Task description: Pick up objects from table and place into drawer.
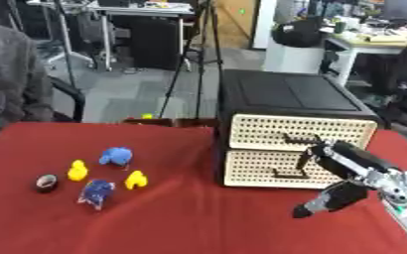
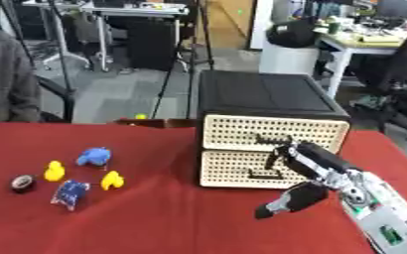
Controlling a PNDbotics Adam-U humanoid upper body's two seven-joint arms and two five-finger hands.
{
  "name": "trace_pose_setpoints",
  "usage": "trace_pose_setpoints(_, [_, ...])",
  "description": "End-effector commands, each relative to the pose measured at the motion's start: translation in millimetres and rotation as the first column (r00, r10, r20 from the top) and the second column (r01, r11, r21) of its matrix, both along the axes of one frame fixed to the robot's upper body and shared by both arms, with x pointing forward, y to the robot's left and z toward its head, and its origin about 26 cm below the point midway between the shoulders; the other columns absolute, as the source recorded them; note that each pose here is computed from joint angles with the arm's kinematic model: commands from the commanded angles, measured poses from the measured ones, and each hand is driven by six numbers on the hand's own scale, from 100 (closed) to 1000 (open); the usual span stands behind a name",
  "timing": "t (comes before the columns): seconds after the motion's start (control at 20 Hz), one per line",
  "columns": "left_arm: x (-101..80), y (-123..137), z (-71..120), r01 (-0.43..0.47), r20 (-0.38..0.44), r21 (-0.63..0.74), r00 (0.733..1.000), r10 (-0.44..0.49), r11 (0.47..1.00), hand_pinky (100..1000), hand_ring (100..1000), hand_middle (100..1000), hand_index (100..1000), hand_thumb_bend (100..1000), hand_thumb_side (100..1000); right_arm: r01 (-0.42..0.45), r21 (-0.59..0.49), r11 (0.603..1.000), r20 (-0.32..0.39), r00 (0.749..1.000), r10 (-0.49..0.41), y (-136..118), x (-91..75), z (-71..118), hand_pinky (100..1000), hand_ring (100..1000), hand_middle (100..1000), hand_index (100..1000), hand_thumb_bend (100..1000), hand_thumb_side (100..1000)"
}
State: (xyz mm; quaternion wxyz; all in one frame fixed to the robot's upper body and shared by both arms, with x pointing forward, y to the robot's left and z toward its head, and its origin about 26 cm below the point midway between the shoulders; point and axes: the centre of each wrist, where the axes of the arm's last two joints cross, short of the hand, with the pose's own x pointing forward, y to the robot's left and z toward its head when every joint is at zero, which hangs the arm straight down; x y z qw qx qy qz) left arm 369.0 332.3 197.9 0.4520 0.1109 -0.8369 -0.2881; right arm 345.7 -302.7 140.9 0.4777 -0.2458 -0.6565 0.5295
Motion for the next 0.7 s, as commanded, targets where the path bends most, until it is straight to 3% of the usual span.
trace_pose_setpoints(0.05, [-5.7,11,13.6,-0.017,0.034,0.039,0.999,0.016,0.999,616,591,612,816,100,703,0.001,0.029,1.000,0.059,0.998,-0.003,-4,-9.1,19.0,100,100,110,646,1000,557])
trace_pose_setpoints(0.7, [-21.2,30,-7.9,-0.037,-0.001,0.084,0.999,0.037,0.996,616,587,610,817,100,713,0.016,0.185,0.983,0.122,0.992,-0.039,-5,-41.0,19.6,100,100,109,647,1000,609])
